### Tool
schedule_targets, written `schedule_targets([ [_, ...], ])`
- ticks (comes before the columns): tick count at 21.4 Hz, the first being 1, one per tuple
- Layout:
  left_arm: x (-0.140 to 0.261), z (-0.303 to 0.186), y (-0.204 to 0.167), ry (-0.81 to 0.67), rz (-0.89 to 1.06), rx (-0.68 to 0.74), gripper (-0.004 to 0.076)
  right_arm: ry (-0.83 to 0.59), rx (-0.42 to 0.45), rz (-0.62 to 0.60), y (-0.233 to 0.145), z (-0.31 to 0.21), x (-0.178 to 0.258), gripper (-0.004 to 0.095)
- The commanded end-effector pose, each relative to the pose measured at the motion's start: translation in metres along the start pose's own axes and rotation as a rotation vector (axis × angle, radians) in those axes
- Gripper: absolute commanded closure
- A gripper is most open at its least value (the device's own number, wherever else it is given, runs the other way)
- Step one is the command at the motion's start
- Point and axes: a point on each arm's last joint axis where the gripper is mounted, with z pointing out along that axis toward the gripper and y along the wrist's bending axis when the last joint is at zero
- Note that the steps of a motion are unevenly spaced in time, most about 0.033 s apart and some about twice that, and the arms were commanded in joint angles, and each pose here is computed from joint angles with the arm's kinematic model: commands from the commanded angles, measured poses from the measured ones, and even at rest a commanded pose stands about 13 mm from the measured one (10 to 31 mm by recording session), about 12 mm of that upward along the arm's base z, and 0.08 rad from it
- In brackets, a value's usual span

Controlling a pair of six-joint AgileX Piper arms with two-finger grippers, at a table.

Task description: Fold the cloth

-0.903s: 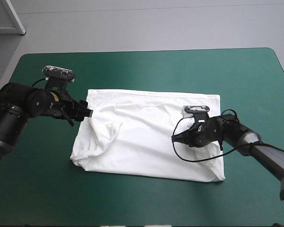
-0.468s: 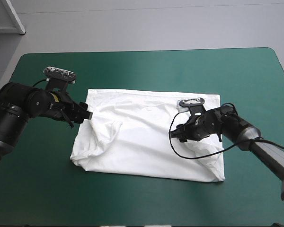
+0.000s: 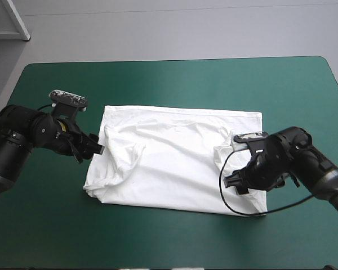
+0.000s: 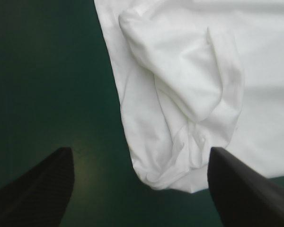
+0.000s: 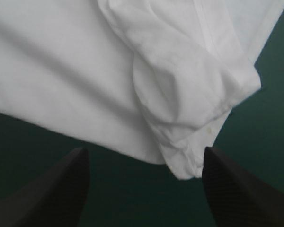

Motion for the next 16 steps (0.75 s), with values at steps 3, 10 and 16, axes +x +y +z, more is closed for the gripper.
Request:
schedule_targets([
  [3,0.037,0.026,-0.005,0.140,0.006,0.007,0.0157,-0.020,0.001,0.022,-0.008,-0.013,0.036,0.0261],
  [10,0.071,0.101,-0.018,0.195,-0.048,0.060,0.0157,-0.012,-0.005,0.027,-0.012,-0.009,0.057,0.0261],
  [16,0.078,0.163,-0.026,0.327,-0.057,0.089,0.0170,-0.051,-0.014,0.022,-0.012,-0.007,0.052,0.0262],
])
